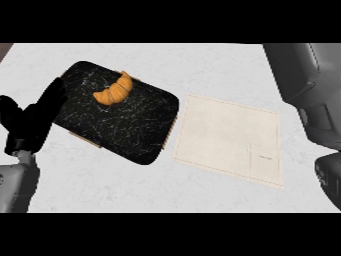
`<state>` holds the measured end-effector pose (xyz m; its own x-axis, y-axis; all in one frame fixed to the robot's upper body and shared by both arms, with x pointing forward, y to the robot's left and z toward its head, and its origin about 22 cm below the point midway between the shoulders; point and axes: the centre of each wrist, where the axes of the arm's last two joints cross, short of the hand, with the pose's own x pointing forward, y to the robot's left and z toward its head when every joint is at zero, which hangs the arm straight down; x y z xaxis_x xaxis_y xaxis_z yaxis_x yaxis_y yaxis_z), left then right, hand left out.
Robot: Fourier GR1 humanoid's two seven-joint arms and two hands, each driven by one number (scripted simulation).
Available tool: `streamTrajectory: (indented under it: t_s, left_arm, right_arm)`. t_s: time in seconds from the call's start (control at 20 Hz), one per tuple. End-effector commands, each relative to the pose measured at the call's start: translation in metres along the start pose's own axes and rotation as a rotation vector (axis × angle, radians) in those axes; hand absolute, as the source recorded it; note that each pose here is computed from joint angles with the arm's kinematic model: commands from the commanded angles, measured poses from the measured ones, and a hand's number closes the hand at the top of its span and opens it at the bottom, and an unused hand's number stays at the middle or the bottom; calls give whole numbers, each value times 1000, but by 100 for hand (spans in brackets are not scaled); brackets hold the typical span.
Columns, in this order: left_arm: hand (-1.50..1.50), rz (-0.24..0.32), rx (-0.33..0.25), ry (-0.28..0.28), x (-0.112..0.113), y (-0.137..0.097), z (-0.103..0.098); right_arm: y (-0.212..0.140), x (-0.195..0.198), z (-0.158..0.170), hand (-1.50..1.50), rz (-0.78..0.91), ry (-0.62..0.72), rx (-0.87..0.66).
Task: Pick the bell pepper from the placemat and place it in the basket
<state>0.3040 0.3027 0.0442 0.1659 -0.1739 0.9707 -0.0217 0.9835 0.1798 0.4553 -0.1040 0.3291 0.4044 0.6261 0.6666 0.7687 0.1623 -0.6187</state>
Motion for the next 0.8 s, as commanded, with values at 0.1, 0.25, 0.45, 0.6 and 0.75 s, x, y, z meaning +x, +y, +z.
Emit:
streamTrajectory:
  t_s: [0.1, 0.25, 0.45, 0.6, 0.75]
  left_arm:
    - [0, 4, 7, 8, -5, 5, 6]
    - [0, 5, 27, 17, -9, -3, 8]
    - [0, 5, 24, -1, -3, 20, 5]
    - [0, 23, 26, 18, -18, -11, 10]
    - [0, 12, 18, 9, 2, 17, 10]
  right_arm:
    - [-17, -2, -40, 150, 85, 179, -99]
    - [-11, -27, -62, 150, 157, 207, -146]
    - [-16, -43, -86, 150, 176, 258, -201]
    - [-3, -61, -86, 150, 182, 272, -181]
    - [-7, -78, -101, 150, 197, 274, -162]
